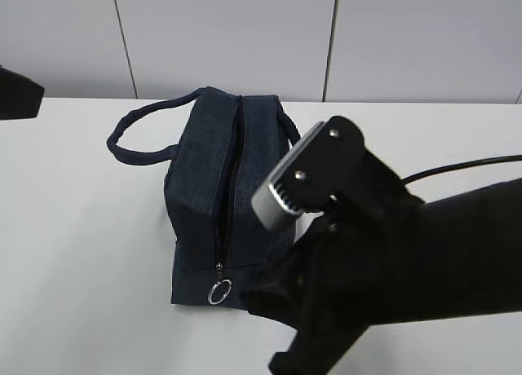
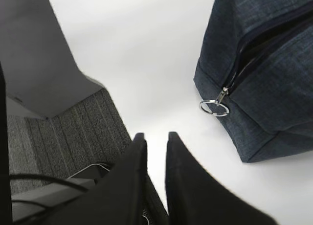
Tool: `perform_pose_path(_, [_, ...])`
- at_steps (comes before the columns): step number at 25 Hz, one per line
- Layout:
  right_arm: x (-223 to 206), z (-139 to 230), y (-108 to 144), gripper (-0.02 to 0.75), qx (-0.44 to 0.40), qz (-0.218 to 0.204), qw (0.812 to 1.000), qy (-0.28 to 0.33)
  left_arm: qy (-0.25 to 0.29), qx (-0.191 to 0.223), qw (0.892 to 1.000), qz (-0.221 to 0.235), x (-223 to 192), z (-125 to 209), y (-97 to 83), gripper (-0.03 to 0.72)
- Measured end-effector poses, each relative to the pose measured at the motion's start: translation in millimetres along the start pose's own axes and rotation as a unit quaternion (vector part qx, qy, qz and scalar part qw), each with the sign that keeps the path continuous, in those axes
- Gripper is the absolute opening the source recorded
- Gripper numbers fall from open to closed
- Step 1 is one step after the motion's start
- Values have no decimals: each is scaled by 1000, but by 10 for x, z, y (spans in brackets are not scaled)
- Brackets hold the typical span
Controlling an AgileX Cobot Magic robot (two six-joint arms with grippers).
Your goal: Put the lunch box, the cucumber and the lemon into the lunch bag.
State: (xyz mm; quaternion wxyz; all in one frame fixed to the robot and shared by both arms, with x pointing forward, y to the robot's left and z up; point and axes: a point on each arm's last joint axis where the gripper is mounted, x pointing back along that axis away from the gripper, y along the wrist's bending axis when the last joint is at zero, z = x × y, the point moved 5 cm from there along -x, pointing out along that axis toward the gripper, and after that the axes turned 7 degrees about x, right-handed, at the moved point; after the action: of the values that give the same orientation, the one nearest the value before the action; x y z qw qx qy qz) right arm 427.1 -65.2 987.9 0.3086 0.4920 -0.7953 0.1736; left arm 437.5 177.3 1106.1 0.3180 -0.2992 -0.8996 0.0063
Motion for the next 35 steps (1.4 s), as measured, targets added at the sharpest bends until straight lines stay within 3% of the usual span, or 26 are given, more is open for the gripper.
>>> perform_pose_path(5, [-345, 72, -109, 96, -105, 39, 994, 6, 0, 1, 1000, 0, 0, 0, 0, 302])
perform_pose_path(11, [-622, 98, -159, 129, -176, 34, 983, 25, 0, 1, 1000, 0, 0, 0, 0, 286])
perform_pose_path(16, [-681, 45, -134, 383, -224, 18, 974, 22, 0, 1, 1000, 0, 0, 0, 0, 284])
perform_pose_path(19, [-708, 22, -164, 447, -271, 24, 962, 10, 0, 1, 1000, 0, 0, 0, 0, 284])
perform_pose_path(25, [-864, 97, -268, 465, -361, 52, 931, 6, 0, 1, 1000, 0, 0, 0, 0, 283])
perform_pose_path(35, [-1065, 110, -403, 466, -423, 82, 902, 0, 0, 1, 1000, 0, 0, 0, 0, 280])
